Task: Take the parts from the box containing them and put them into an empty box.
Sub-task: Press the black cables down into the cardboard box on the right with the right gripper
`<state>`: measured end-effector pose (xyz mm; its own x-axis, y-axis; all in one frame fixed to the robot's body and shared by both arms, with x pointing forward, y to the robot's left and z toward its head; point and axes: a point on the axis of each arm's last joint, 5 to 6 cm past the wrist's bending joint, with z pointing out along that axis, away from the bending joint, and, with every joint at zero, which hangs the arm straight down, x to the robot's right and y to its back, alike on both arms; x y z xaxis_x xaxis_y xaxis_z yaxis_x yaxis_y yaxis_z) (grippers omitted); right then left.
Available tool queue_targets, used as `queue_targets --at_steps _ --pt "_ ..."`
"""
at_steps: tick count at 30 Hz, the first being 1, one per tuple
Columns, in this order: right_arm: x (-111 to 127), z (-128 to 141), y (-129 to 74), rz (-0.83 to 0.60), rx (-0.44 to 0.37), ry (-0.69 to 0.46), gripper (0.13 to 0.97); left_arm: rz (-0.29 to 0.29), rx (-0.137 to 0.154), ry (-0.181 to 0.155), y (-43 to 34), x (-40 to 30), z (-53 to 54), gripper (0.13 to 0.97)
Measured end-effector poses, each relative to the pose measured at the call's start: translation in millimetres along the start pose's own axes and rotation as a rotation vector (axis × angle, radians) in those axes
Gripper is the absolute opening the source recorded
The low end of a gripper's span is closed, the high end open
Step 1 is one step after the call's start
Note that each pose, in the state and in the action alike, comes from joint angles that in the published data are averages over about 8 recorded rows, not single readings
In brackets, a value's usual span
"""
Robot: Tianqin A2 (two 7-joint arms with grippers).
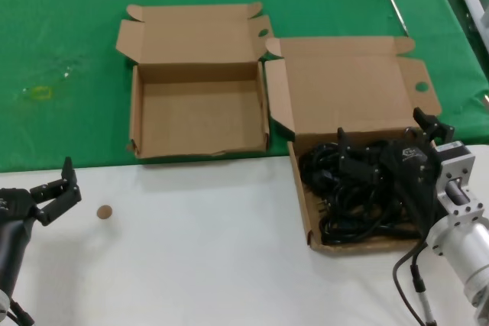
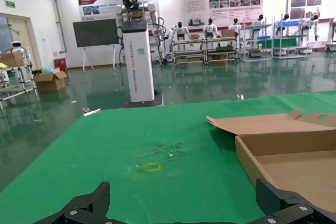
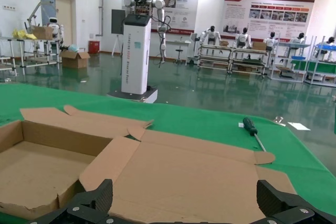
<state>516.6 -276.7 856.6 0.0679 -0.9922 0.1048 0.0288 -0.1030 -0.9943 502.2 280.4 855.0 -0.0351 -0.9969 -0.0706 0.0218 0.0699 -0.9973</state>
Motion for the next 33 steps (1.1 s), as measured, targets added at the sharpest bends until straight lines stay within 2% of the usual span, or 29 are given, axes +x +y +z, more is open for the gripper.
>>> queue_targets --at_steps 33 --pt "0.0 0.0 0.0 0.0 0.0 0.0 0.966 0.0 0.0 0.0 0.0 0.0 0.0 0.961"
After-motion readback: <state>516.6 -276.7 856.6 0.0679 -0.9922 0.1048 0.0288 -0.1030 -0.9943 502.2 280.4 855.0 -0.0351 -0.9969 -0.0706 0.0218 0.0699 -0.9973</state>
